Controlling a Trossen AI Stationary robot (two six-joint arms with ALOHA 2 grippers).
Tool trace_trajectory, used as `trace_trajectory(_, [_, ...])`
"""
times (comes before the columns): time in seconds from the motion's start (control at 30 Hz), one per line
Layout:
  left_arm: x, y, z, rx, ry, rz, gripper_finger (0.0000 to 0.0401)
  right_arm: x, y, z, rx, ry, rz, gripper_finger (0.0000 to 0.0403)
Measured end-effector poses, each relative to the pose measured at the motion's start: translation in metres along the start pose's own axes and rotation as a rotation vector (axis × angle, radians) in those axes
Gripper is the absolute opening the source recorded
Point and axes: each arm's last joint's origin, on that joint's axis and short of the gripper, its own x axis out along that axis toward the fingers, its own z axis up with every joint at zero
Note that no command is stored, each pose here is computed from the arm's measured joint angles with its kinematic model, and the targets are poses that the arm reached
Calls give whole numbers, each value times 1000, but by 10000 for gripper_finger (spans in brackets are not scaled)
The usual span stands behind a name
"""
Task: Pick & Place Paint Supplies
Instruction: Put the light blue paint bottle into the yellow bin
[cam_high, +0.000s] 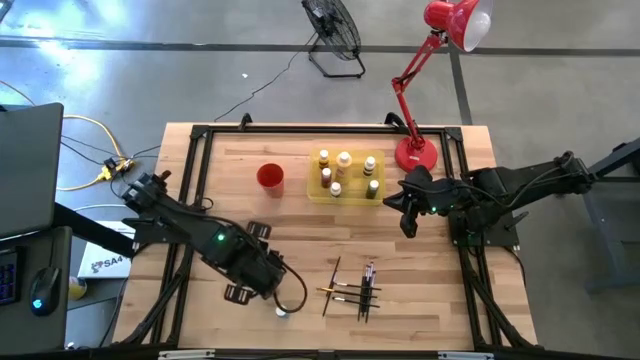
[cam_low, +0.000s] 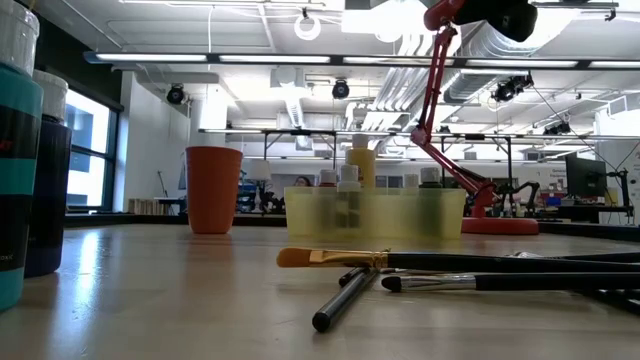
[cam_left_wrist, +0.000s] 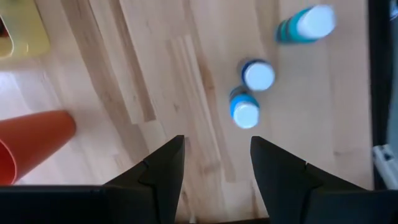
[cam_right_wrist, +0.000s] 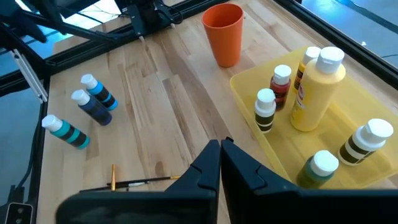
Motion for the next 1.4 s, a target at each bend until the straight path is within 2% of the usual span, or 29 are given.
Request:
trace_trajectory(0.17, [13, 0, -2, 27, 33, 59, 177, 0, 0, 0, 0, 0, 0, 5])
trace_trajectory(0.37, [15, 0, -1, 0, 19, 59, 177, 0, 0, 0, 0, 0, 0, 5])
trace_trajectory(0.5, [12, 1, -1, 91, 0, 55, 177, 0, 0, 0, 0, -1, -2, 5])
trace_trajectory(0.7, [-8, 17, -30, 119, -71, 184, 177, 0, 0, 0, 73, -13, -17, 5])
trace_trajectory(0.8, [-6, 27, -56, 70, -130, 210, 177, 0, -1, 0, 103, -13, -19, 5])
trace_trajectory(0.9, [2, 33, -79, -18, -203, 185, 177, 0, -1, 0, 105, -15, -20, 5])
trace_trajectory(1.03, [10, 32, -88, -55, -293, 60, 177, 1, -2, 1, 110, -20, -33, 5])
trace_trajectory(1.13, [15, 29, -88, 22, -288, 5, 177, 2, -5, 3, 120, -26, -48, 5])
trace_trajectory(1.4, [39, 24, -88, 226, -187, -13, 177, 3, -11, 6, 136, -34, -72, 5])
